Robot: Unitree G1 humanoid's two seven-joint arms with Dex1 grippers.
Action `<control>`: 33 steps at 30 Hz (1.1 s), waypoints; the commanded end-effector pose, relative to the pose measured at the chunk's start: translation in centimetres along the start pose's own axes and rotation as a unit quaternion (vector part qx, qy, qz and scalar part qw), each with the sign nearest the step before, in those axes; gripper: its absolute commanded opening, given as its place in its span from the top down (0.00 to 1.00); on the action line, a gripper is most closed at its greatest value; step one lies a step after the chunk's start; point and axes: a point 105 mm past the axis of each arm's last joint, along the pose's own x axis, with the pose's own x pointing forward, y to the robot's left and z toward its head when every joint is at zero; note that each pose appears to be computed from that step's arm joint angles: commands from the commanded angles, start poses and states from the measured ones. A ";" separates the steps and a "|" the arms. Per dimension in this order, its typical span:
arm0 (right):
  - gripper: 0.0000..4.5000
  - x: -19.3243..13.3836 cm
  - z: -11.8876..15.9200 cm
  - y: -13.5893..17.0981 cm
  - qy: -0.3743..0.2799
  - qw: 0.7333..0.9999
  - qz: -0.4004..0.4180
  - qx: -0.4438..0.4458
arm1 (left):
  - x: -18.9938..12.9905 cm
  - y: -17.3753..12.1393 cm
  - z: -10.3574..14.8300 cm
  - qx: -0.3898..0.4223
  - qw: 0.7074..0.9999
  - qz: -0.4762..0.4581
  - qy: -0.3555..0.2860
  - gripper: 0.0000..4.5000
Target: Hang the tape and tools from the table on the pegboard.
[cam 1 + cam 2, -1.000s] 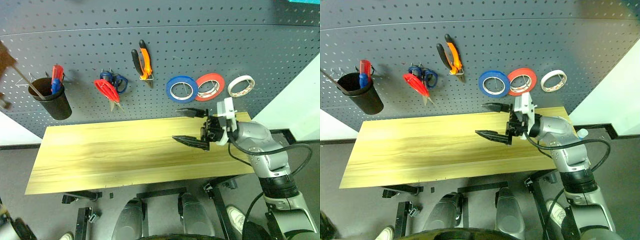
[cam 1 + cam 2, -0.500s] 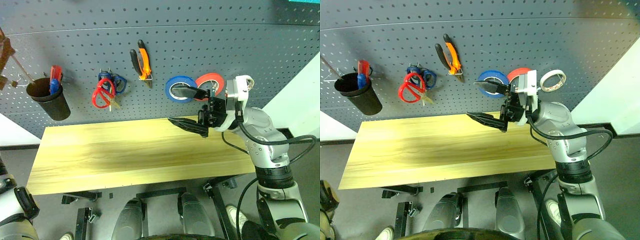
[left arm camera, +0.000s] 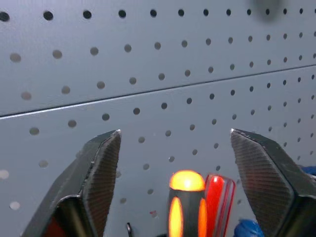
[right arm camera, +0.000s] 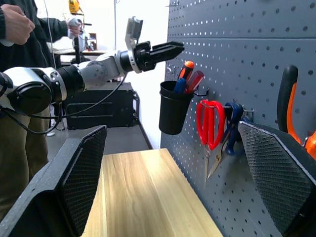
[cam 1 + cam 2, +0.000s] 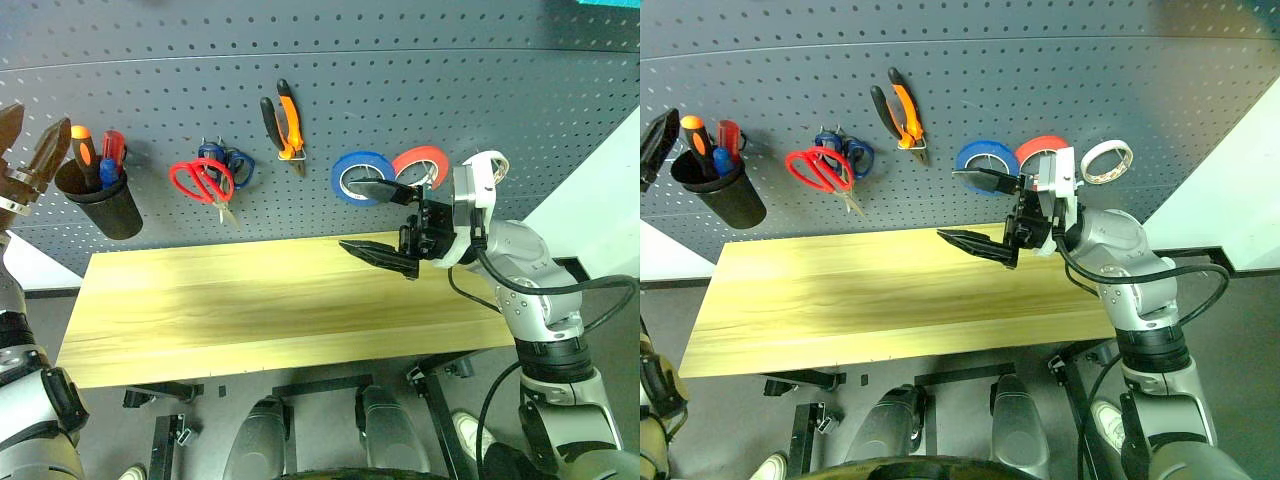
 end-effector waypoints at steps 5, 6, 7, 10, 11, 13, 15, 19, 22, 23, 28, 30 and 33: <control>0.00 -2.7 -2.0 0.6 0.049 0.998 -0.024 -0.004 | -4.0 -5.6 3.5 0.019 0.993 -0.114 0.016 0.22; 0.00 -3.3 -2.6 0.8 0.061 0.998 -0.029 0.000 | -5.3 -7.2 2.4 0.021 0.988 -0.139 0.060 0.22; 0.00 -3.6 -3.0 0.9 0.069 0.997 -0.031 0.002 | -6.2 -8.3 1.7 0.020 0.984 -0.154 0.087 0.22; 0.00 -5.0 -4.7 1.3 0.104 0.994 -0.040 0.005 | -9.1 -11.4 -0.9 0.024 0.967 -0.188 0.169 0.22; 0.00 -5.7 -5.7 1.5 0.122 0.991 -0.047 0.005 | -10.2 -12.4 -2.3 0.025 0.961 -0.193 0.198 0.22; 0.00 -6.8 -7.2 1.7 0.151 0.987 -0.055 0.001 | -11.9 -13.6 -4.4 0.027 0.954 -0.189 0.231 0.22; 0.00 -8.1 -8.8 2.0 0.179 0.981 -0.069 -0.001 | -13.2 -14.7 -6.6 0.024 0.953 -0.174 0.248 0.22; 0.00 -11.1 -11.7 2.2 0.231 0.966 -0.116 -0.007 | -15.5 -17.3 -10.0 0.027 0.946 -0.168 0.275 0.22; 0.00 -13.2 -13.4 2.4 0.251 0.955 -0.155 -0.001 | -16.8 -18.7 -11.6 0.028 0.945 -0.160 0.283 0.22; 0.00 -14.0 -13.9 2.2 0.255 0.951 -0.177 -0.001 | -17.3 -18.9 -12.1 0.030 0.945 -0.151 0.288 0.22; 0.00 -18.7 -15.8 3.6 0.280 0.921 -0.271 0.013 | -20.8 -20.8 -14.2 0.012 0.938 -0.124 0.323 0.22; 0.00 -19.5 -16.1 4.1 0.284 0.915 -0.287 0.018 | -21.6 -20.9 -14.4 0.007 0.937 -0.116 0.329 0.22; 0.00 -20.2 -16.5 4.3 0.286 0.908 -0.304 0.022 | -22.0 -20.9 -14.7 0.006 0.937 -0.107 0.333 0.22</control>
